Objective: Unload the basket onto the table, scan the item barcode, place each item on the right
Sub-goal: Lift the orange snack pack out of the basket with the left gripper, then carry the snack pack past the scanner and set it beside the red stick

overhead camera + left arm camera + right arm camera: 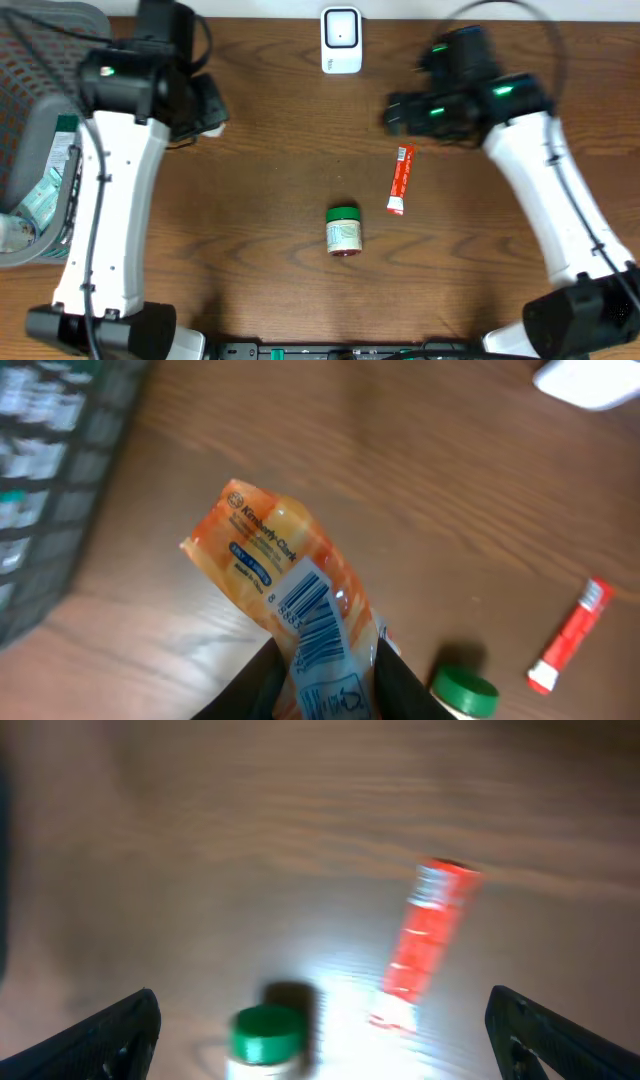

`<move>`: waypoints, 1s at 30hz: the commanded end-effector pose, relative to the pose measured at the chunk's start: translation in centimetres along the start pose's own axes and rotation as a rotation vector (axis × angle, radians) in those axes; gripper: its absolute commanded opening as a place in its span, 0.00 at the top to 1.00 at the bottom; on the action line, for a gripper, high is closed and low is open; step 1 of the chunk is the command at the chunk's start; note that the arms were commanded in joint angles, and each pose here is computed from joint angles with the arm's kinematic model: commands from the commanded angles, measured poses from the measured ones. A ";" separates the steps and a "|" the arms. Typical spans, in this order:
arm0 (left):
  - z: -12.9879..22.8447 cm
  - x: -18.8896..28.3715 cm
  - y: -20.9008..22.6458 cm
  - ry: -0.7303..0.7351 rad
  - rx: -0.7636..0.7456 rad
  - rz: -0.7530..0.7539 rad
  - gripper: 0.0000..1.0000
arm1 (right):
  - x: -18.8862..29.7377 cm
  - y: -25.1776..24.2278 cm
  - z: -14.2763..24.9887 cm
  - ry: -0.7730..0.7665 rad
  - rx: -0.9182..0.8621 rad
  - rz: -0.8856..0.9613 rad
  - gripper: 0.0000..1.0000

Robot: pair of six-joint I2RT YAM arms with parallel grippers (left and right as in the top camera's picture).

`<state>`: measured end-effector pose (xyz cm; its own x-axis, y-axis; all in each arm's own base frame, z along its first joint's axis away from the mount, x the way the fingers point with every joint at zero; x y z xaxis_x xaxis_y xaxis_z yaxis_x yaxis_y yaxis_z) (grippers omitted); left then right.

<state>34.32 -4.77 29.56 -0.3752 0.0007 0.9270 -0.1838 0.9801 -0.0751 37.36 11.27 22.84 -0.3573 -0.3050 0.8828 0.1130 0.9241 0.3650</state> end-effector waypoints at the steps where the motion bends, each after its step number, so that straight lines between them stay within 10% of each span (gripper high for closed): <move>1: 1.0 -2.3 -3.0 0.061 -0.095 0.049 0.74 | 2.3 -4.3 -1.8 -0.046 -0.158 0.046 0.01; 14: 7.7 -10.5 -17.2 0.182 -0.454 0.120 0.74 | 6.7 -18.0 -3.1 -0.115 -0.516 0.184 0.01; 30: 19.8 -15.5 -30.3 0.152 -0.975 0.263 0.74 | 7.3 -19.4 -3.1 -0.129 -0.553 0.194 0.01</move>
<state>28.59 -37.48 11.14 -0.1733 0.2054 0.9632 0.6734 0.7384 -0.0363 35.41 -9.38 21.83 -0.3551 -0.0918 0.9303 0.6428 0.6986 0.3142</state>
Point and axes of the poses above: each gripper's point midway between its finger pads, its own x axis back along the fingers, its own y axis along the line the jaws close on, z = x × y, the point moved 3 cm from there along x, back along the fingers, and after that the axes turned 7 degrees about -x, right-handed, at the moved point
